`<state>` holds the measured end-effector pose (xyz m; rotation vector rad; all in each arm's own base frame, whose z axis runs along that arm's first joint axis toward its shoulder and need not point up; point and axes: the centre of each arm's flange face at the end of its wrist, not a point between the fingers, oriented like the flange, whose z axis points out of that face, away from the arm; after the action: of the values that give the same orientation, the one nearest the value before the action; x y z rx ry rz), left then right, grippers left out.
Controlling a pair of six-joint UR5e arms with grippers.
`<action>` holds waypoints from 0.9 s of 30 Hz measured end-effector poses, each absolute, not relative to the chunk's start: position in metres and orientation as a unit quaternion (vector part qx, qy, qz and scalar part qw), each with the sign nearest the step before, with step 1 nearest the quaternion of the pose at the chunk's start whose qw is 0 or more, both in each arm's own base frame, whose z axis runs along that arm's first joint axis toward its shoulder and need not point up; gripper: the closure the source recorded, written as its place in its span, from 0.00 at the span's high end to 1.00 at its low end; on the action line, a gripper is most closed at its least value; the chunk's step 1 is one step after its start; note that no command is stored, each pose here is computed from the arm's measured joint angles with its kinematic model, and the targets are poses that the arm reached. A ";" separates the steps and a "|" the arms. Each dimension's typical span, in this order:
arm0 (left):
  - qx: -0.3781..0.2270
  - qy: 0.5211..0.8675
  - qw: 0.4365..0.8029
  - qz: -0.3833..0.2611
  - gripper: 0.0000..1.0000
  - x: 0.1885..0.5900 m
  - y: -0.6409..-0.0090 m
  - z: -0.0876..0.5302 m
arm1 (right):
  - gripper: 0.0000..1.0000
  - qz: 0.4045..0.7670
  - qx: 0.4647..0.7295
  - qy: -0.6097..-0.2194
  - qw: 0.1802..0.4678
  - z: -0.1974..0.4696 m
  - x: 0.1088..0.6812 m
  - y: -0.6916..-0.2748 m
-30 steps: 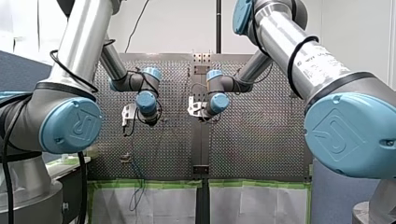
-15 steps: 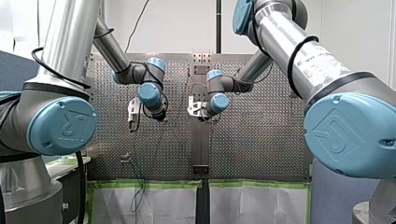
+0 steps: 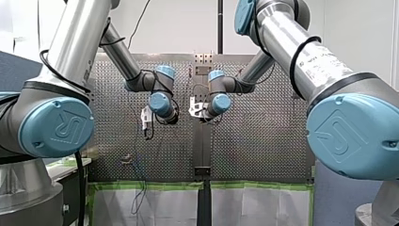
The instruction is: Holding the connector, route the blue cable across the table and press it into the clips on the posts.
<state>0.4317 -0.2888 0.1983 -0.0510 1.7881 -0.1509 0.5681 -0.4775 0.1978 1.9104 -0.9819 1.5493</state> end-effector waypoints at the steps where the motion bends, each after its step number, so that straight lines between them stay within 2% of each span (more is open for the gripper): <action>1: -0.024 0.777 0.625 -0.066 1.00 0.435 -0.289 0.200 | 0.00 0.567 0.700 -0.359 0.244 0.198 0.568 -0.477; 18: -0.029 0.771 0.632 -0.073 1.00 0.454 -0.293 0.201 | 0.00 0.568 0.699 -0.360 0.243 0.198 0.569 -0.477; 27: -0.040 0.762 0.643 -0.071 1.00 0.480 -0.302 0.186 | 0.00 0.567 0.699 -0.360 0.243 0.198 0.568 -0.477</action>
<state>0.4799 -0.3024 0.1865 -0.0901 1.7359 -0.1619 0.5680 -0.4774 0.1978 1.9105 -0.9844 1.5500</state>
